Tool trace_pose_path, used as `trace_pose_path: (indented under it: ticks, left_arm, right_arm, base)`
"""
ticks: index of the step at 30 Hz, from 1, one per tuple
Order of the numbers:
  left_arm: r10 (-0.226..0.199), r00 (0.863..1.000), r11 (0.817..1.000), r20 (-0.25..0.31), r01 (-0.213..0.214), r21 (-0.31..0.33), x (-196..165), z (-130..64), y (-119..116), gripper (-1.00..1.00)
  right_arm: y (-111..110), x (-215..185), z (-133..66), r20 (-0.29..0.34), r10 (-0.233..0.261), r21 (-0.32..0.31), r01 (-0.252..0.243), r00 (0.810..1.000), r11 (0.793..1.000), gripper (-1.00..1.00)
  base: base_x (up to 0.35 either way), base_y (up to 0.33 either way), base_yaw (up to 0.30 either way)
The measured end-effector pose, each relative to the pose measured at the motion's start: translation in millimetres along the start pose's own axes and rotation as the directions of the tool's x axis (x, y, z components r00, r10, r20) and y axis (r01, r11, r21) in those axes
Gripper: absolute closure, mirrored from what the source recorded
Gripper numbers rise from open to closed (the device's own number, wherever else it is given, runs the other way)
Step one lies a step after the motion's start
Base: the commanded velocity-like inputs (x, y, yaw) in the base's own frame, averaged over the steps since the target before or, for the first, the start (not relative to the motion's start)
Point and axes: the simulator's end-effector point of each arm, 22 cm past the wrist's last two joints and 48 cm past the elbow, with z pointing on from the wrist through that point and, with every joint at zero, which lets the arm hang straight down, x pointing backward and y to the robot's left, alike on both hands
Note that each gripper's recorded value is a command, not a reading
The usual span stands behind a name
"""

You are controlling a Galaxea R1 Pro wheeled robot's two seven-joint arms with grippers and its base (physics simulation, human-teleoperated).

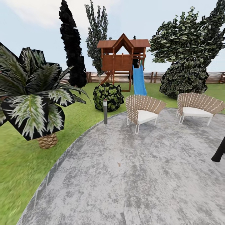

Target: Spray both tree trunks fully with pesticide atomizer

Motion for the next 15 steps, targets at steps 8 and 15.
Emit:
trace_pose_path:
  ticks: [8,15]
  left_arm:
    - [0.002,1.0,1.0,0.0,-0.002,-0.001,0,0.0,1,-1.0]
    - [0.002,1.0,1.0,0.0,-0.002,-0.001,0,0.0,1,-1.0]
  right_arm:
    - [15,5,-0.7,-0.008,0.009,-0.018,-0.01,1.0,1.0,-1.0]
    - [18,6,-0.8,-0.009,0.012,-0.021,-0.012,1.0,1.0,-1.0]
  base:
    - [0.0,0.0,-0.3]
    - [0.0,0.0,-0.3]
